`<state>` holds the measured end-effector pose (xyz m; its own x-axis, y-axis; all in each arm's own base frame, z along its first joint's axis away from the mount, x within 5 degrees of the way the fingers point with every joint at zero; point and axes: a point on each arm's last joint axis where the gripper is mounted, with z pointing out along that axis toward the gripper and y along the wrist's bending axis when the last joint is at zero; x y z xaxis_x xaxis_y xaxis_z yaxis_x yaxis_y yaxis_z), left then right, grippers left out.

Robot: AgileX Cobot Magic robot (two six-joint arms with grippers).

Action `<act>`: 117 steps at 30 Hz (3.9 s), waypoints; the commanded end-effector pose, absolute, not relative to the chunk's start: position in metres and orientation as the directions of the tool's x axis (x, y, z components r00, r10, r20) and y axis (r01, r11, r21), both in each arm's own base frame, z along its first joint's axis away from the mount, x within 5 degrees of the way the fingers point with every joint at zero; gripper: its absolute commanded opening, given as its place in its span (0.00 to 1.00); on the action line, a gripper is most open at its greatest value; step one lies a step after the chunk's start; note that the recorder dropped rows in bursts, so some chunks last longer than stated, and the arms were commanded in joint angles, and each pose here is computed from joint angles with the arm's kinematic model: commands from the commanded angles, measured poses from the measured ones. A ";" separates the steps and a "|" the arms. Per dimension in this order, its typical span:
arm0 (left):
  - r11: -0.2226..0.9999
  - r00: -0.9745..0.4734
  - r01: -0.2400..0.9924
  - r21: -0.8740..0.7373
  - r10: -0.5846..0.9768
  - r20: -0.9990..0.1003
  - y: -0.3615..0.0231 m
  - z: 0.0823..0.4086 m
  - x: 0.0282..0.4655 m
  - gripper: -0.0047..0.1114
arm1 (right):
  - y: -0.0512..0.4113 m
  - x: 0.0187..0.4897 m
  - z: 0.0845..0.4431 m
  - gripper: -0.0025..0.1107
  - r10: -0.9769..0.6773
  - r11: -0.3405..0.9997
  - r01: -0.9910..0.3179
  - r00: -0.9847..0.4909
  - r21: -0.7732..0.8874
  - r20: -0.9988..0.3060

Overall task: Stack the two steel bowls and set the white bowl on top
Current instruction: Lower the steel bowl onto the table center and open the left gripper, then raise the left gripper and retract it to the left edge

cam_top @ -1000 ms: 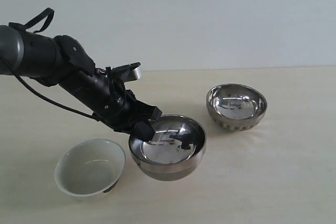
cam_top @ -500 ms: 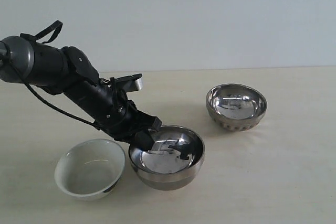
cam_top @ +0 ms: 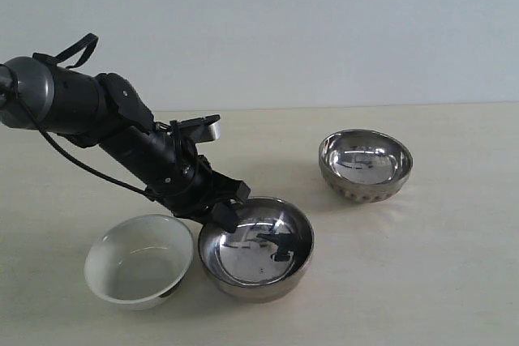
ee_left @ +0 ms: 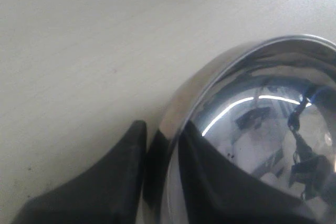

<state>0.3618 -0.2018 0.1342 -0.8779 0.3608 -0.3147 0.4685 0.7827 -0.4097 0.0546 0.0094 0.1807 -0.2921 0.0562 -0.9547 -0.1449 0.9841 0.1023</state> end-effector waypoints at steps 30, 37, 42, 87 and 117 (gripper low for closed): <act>0.768 -0.866 0.482 -0.422 0.341 -0.366 -0.203 0.165 0.359 0.31 | 0.009 0.055 0.181 0.02 0.050 0.986 -0.140 -0.286 0.093 -0.957; 0.760 -0.834 0.521 -0.389 0.355 -0.422 -0.200 0.189 0.356 0.31 | 0.009 0.055 0.181 0.02 0.050 0.986 -0.140 -0.286 0.093 -0.957; 0.753 -0.814 0.539 -0.376 0.352 -0.462 -0.198 0.206 0.353 0.31 | 0.009 0.055 0.181 0.02 0.050 0.986 -0.140 -0.286 0.093 -0.957; 0.747 -0.806 0.553 -0.369 0.368 -0.463 -0.181 0.230 0.314 0.31 | 0.009 0.055 0.181 0.02 0.050 0.986 -0.140 -0.286 0.093 -0.957; 0.748 -0.594 0.563 -0.351 0.071 -0.801 -0.092 0.282 0.123 0.31 | 0.009 0.055 0.181 0.02 0.050 0.986 -0.140 -0.286 0.093 -0.957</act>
